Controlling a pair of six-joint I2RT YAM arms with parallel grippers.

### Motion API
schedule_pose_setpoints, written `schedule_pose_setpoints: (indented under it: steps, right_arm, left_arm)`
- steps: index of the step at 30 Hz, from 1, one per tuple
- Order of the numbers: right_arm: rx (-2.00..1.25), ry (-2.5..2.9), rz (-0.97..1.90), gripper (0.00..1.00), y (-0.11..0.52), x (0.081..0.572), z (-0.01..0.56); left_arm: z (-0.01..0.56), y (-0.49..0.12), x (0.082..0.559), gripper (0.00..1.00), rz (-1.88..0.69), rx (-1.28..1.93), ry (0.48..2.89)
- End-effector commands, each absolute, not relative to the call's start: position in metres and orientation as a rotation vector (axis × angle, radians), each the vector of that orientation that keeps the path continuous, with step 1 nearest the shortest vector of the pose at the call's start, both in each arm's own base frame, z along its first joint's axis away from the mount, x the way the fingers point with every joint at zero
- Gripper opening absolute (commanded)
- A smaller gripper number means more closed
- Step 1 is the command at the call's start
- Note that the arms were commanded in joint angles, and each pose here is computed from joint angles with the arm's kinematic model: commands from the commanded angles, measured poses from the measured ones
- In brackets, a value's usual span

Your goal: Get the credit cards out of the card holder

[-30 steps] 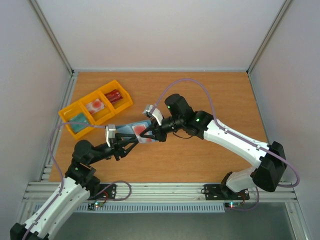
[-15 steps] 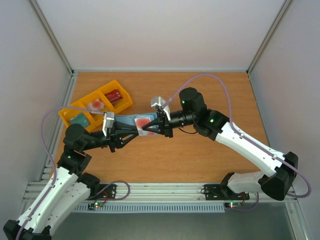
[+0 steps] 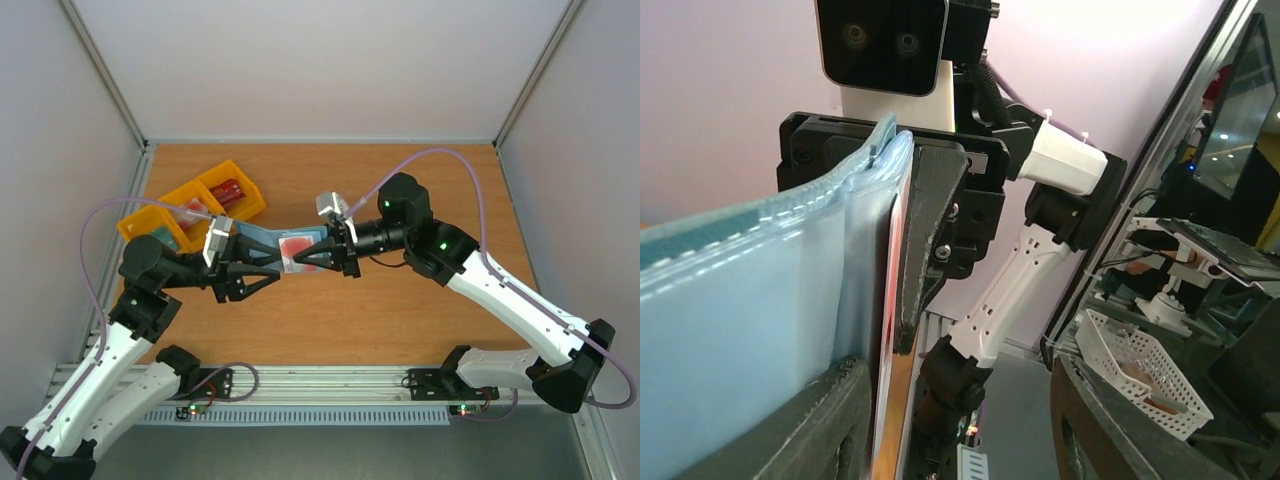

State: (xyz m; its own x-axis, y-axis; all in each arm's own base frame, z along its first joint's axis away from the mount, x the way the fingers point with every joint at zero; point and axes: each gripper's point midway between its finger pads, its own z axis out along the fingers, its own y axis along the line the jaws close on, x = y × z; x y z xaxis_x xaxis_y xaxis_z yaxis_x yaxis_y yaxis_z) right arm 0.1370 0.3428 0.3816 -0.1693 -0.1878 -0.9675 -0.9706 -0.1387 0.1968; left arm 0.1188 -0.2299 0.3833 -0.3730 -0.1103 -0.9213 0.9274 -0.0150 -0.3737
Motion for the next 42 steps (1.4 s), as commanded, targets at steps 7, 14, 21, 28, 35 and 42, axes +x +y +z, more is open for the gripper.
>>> schedule_pose_setpoints:
  steps: [7, 14, 21, 28, 35, 42]
  right_arm:
    - [-1.388, 1.359, 1.407, 0.06, 0.363, 0.112, 0.39]
    - [-1.346, 1.42, 1.323, 0.06, 0.369, 0.122, 0.381]
    - [-1.36, 1.443, 1.329, 0.06, 0.378, 0.125, 0.373]
    - [-1.395, 1.445, 1.327, 0.07, 0.379, 0.124, 0.359]
    - [-1.356, 1.461, 1.319, 0.18, 0.352, 0.134, 0.354]
    - [-1.425, 1.528, 1.37, 0.24, 0.332, 0.132, 0.336]
  left_arm:
    - [0.378, -0.247, 0.144, 0.4, -1.433, 0.902, 1.424]
    - [0.36, -0.247, 0.149, 0.33, -1.338, 0.948, 1.438]
    - [0.347, -0.251, 0.149, 0.18, -1.285, 0.999, 1.43]
    - [0.349, -0.25, 0.149, 0.0, -1.272, 0.985, 1.414]
    - [0.356, -0.243, 0.147, 0.0, -1.302, 0.899, 1.452]
    - [0.356, -0.241, 0.139, 0.0, -1.302, 0.934, 1.426]
